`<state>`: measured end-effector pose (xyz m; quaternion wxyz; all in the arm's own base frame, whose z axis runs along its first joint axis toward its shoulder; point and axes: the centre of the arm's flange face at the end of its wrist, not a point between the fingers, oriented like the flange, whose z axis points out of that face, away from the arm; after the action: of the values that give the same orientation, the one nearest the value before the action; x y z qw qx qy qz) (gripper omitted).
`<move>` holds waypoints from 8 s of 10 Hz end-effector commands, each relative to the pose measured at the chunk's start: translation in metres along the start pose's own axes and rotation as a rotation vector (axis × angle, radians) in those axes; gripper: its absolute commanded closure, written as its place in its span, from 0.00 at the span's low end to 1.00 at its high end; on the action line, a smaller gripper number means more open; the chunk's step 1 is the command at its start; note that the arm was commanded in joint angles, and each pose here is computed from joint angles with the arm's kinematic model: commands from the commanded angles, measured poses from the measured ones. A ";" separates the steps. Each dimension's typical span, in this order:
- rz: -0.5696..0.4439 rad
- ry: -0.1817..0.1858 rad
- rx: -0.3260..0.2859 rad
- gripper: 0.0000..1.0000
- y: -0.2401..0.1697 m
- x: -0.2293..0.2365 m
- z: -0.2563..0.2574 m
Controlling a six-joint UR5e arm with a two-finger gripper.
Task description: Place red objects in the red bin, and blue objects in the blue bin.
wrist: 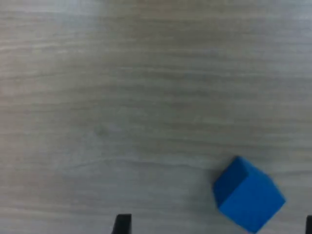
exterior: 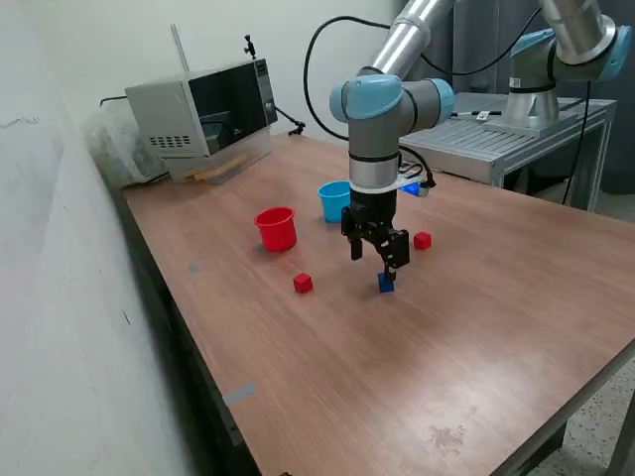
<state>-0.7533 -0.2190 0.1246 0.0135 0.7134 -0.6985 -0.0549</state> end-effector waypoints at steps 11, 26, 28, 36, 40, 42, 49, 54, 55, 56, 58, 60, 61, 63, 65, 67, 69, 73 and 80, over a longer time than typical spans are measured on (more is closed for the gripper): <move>0.424 -0.046 0.003 0.00 -0.009 0.003 0.000; 0.446 -0.027 0.005 0.00 -0.026 0.032 -0.002; 0.449 -0.024 -0.004 0.00 -0.025 0.032 -0.003; 0.451 -0.005 -0.049 0.00 -0.022 0.033 -0.005; 0.454 -0.003 -0.060 0.00 -0.021 0.032 -0.002; 0.452 -0.002 -0.061 0.00 -0.022 0.032 0.000; 0.458 -0.005 -0.053 1.00 -0.023 0.025 0.005; 0.391 -0.006 -0.060 1.00 -0.022 0.022 0.002; 0.368 -0.006 -0.063 1.00 -0.022 0.022 -0.001; 0.336 -0.003 -0.076 1.00 -0.021 0.021 -0.016; 0.257 0.007 -0.123 1.00 -0.023 0.017 -0.064; 0.215 -0.002 -0.139 1.00 -0.041 -0.021 -0.111; 0.221 -0.015 -0.143 1.00 -0.056 -0.056 -0.141; 0.227 -0.035 -0.128 1.00 -0.084 -0.113 -0.166; 0.241 -0.056 -0.079 1.00 -0.113 -0.176 -0.166; 0.260 -0.067 -0.028 1.00 -0.134 -0.226 -0.148; 0.284 -0.072 0.022 1.00 -0.153 -0.254 -0.130; 0.242 -0.067 0.041 1.00 -0.166 -0.252 -0.126; 0.220 -0.018 -0.015 1.00 -0.156 -0.250 -0.134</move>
<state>-0.5865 0.0286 0.2551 0.0005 0.6288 -0.7747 -0.0670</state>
